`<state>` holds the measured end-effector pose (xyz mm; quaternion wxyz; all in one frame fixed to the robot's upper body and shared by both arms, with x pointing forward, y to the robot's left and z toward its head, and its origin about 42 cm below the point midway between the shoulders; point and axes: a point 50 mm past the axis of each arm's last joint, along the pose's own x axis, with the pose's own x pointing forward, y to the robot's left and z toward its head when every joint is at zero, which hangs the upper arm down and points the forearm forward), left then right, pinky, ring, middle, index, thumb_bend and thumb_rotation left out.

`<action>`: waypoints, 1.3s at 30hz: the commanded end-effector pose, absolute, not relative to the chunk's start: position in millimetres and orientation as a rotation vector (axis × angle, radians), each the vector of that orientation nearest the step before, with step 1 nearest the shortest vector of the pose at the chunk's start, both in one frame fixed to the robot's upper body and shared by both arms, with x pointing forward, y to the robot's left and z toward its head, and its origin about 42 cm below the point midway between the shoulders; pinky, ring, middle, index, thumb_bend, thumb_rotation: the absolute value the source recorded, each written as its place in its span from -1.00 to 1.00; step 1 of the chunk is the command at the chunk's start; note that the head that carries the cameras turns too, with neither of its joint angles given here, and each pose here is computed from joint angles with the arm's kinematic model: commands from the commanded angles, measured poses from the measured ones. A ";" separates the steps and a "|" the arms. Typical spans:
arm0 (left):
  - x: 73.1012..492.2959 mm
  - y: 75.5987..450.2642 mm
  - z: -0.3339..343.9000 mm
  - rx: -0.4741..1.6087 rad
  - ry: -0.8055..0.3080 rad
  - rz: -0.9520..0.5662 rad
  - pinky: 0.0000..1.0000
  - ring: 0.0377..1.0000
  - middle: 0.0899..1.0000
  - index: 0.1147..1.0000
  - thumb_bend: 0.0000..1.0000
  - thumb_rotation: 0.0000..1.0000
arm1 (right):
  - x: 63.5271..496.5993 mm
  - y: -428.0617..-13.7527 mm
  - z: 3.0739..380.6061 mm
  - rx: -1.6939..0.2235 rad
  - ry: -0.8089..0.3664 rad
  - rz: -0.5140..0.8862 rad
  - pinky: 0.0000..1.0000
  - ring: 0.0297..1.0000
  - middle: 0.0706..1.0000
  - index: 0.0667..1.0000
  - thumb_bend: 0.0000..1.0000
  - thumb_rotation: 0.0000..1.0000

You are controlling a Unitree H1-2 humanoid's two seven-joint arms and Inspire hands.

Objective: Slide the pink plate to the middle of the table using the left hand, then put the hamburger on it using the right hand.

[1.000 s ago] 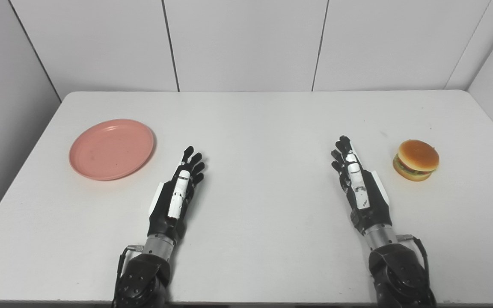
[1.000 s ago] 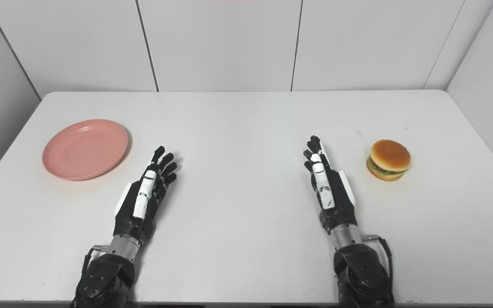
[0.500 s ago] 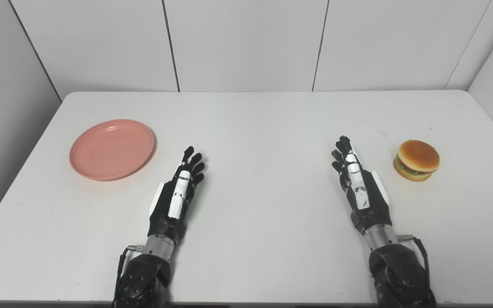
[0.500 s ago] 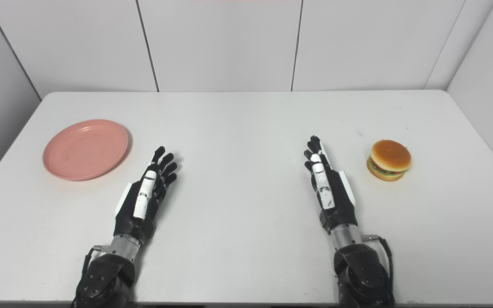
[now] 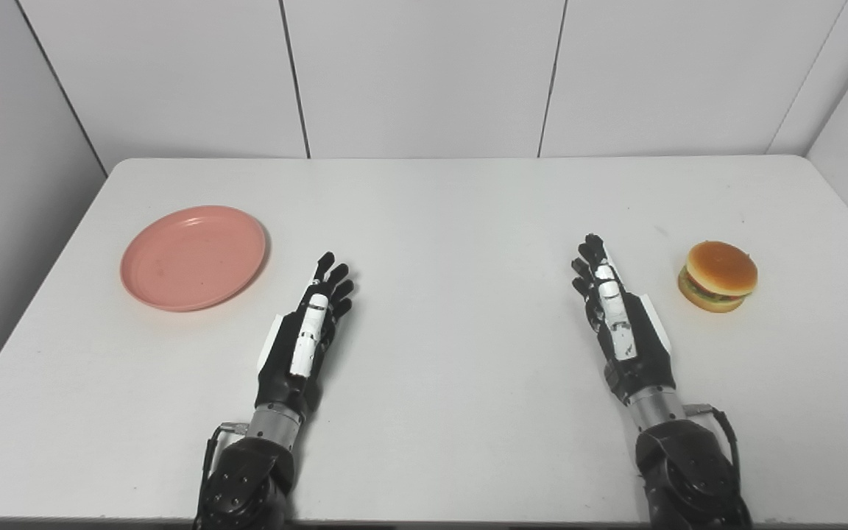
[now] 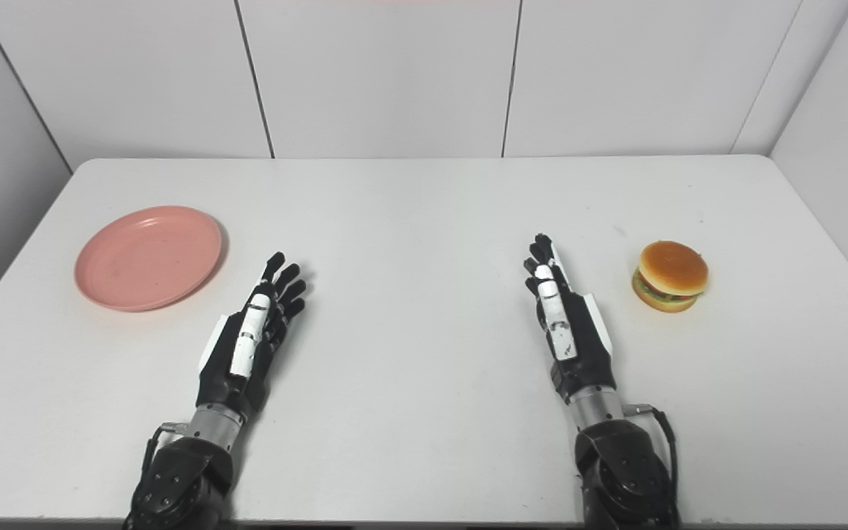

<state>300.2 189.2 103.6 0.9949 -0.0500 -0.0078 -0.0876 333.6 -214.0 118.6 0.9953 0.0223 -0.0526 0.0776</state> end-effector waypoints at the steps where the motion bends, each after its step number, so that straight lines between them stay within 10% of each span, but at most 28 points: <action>1: 295.3 188.0 92.3 -0.095 0.025 -0.187 0.92 0.90 0.93 0.93 -0.21 1.00 | 326.1 -216.2 102.2 0.049 -0.078 0.146 1.00 0.96 1.00 1.00 -0.34 1.00; 39: 301.4 152.8 69.1 -0.075 0.048 -0.183 0.93 0.90 0.91 0.92 -0.36 1.00 | 326.2 -242.8 81.0 0.080 -0.093 0.166 1.00 1.00 1.00 1.00 -0.45 1.00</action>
